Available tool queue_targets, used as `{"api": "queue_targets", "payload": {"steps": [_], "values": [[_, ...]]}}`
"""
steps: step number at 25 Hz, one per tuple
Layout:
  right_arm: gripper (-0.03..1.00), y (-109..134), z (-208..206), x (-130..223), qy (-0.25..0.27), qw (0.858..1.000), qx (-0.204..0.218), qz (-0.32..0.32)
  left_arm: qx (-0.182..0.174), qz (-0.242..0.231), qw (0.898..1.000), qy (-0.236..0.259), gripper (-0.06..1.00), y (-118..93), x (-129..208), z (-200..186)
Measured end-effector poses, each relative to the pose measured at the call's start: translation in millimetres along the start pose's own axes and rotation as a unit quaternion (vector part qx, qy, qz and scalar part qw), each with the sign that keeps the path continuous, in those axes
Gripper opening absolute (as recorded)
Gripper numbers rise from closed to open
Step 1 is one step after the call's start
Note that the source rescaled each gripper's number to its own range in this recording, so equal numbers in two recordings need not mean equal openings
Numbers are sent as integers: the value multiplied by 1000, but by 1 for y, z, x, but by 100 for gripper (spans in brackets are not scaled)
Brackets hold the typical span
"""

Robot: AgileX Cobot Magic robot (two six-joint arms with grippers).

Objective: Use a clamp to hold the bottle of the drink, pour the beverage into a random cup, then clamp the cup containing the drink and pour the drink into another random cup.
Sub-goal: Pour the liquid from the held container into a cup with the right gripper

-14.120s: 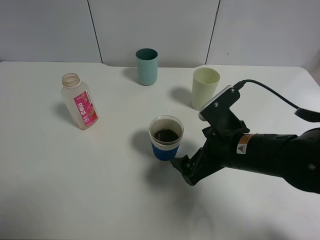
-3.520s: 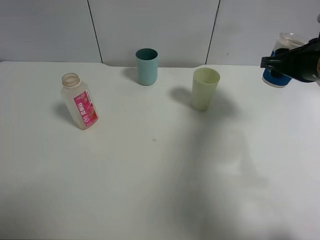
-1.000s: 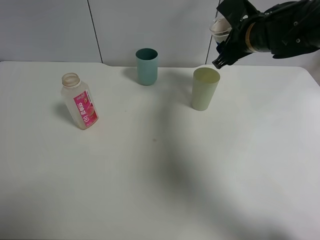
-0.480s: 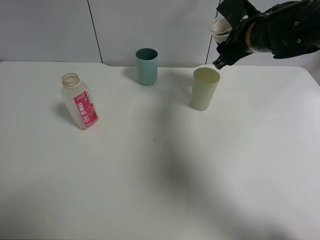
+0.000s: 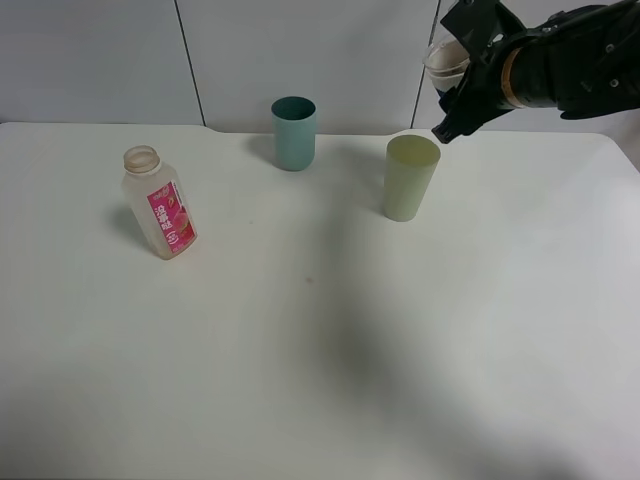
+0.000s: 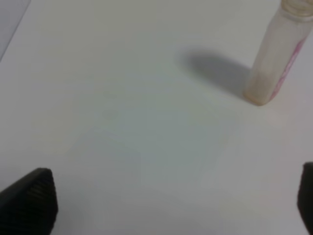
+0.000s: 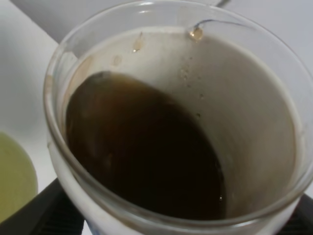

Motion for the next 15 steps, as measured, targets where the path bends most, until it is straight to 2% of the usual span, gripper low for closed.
{"api": "queue_targets", "payload": {"steps": [5, 15], "values": [[0, 0, 0, 0, 0, 998, 0, -61, 0, 0, 1000, 0, 100, 0, 0, 0], [0, -7, 0, 4, 13, 994, 19, -109, 0, 0, 1000, 0, 100, 0, 0, 0]]}}
Point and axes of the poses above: a point on each arm's last joint axis where the gripper is mounted, z pointing out along that axis toward the gripper, y along the wrist's bending axis when the last joint is at zero, x = y × z, the point moved 8 cm from there along z, pointing out along that axis toward the gripper
